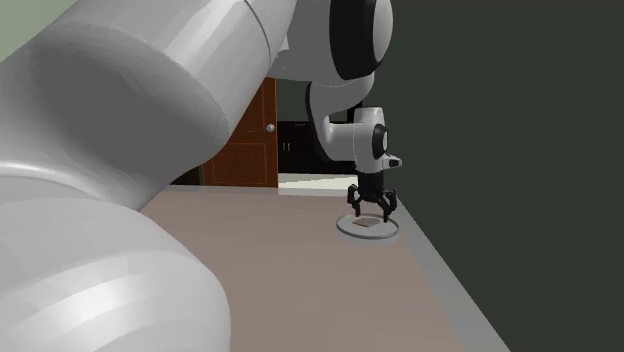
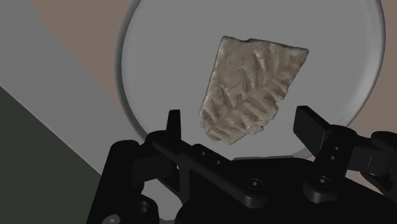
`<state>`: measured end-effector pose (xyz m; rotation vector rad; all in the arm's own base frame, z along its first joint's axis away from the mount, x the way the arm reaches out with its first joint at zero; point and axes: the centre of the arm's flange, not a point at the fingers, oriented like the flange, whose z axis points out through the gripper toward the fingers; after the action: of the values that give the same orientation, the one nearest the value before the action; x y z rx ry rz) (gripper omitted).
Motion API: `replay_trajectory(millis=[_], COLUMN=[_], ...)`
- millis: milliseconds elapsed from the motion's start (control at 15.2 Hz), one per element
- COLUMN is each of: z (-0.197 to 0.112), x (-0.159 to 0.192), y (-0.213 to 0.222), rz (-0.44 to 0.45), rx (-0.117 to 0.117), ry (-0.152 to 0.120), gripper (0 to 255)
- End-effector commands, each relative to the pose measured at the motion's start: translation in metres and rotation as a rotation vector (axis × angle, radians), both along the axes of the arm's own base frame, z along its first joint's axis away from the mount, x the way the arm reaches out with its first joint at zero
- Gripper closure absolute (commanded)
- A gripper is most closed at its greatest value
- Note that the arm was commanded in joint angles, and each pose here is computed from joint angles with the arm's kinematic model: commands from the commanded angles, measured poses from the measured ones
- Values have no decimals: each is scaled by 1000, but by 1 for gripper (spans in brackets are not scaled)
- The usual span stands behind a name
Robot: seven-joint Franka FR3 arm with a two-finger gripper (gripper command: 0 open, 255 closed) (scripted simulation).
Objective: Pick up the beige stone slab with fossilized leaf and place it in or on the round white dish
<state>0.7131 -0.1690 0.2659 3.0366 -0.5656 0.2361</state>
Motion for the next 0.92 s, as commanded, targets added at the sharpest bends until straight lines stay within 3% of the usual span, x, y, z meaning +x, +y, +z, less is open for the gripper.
replay_trajectory(millis=[0, 66, 330, 858], z=[0, 0, 49, 49], x=[0, 0, -7, -7], y=[0, 0, 4, 4], rz=[0, 0, 0, 0], rx=[0, 0, 0, 0], ry=[0, 0, 0, 0], gripper=[0, 0, 0, 0])
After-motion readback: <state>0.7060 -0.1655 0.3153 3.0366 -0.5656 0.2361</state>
